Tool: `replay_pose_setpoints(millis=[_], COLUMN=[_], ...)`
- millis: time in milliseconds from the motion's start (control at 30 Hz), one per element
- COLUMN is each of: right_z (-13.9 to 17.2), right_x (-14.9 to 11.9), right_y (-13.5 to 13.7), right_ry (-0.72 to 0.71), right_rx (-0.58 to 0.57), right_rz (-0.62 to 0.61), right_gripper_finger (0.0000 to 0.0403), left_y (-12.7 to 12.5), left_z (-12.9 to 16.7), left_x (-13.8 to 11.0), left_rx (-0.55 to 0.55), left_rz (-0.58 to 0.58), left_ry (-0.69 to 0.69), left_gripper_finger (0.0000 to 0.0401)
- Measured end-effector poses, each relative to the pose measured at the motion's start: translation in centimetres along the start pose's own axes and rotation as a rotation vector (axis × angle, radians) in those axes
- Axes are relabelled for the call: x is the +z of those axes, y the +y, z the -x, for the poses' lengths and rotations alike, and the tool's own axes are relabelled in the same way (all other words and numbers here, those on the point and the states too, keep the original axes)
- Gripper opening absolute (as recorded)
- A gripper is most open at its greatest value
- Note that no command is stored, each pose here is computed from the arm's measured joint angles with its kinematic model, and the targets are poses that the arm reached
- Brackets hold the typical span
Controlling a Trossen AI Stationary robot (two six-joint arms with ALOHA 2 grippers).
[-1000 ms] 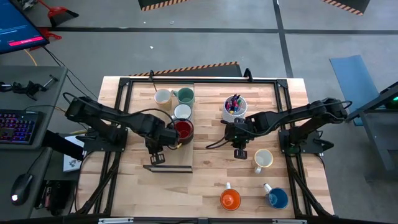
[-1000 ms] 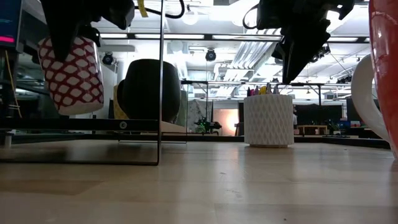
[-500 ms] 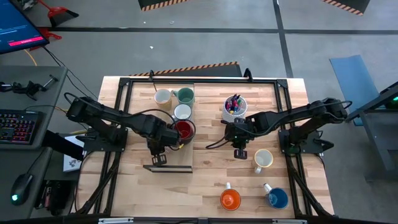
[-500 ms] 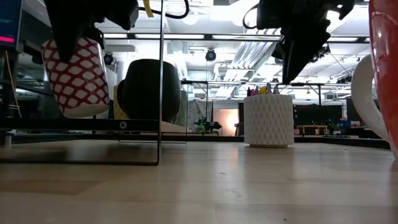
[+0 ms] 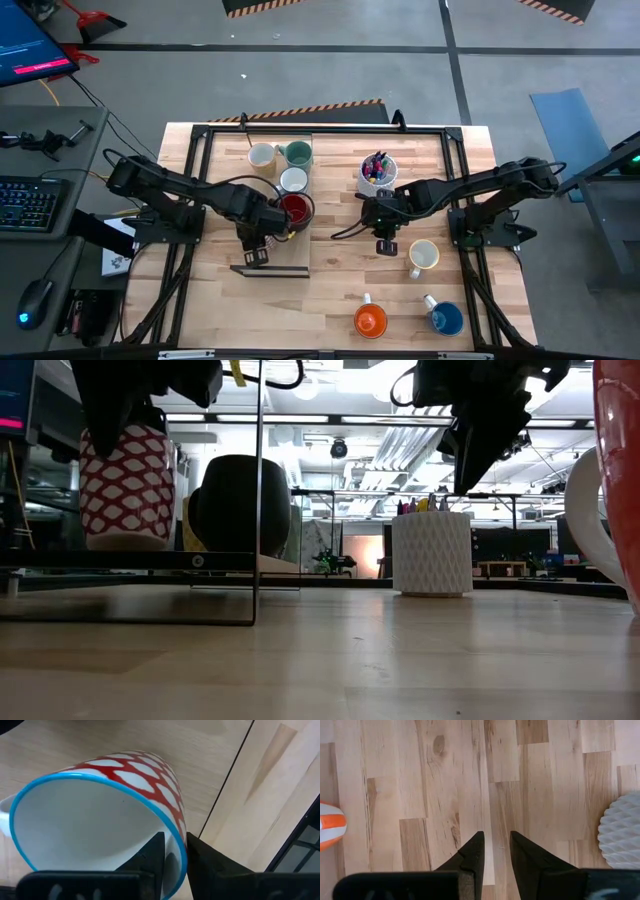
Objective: Place coffee mugs
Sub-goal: Put the red mug on the shelf
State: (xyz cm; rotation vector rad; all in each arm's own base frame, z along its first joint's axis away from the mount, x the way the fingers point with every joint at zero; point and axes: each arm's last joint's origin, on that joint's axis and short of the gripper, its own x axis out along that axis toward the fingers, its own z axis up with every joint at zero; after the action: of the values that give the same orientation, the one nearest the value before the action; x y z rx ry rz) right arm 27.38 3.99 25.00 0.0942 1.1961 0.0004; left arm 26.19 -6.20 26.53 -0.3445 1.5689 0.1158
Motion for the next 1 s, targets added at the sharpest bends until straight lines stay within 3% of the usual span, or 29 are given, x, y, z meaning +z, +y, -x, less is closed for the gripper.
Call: replay_pose_setpoints(millis=[400,1000], right_z=[0.0,0.0], right_x=[0.0,0.0], right_y=[0.0,0.0], right_ry=[0.0,0.0], right_rx=[0.0,0.0], right_rz=[0.0,0.003], right_gripper_finger=[0.0071,0.0071], left_y=[0.0,-1.0], left_z=[0.1,4.0], left_x=[-0.1,0.6], left_rx=[-0.003,-0.064], left_rz=[0.007,-0.01], left_ry=[-0.006,-0.115], left_gripper_finger=[0.0062,0.0063])
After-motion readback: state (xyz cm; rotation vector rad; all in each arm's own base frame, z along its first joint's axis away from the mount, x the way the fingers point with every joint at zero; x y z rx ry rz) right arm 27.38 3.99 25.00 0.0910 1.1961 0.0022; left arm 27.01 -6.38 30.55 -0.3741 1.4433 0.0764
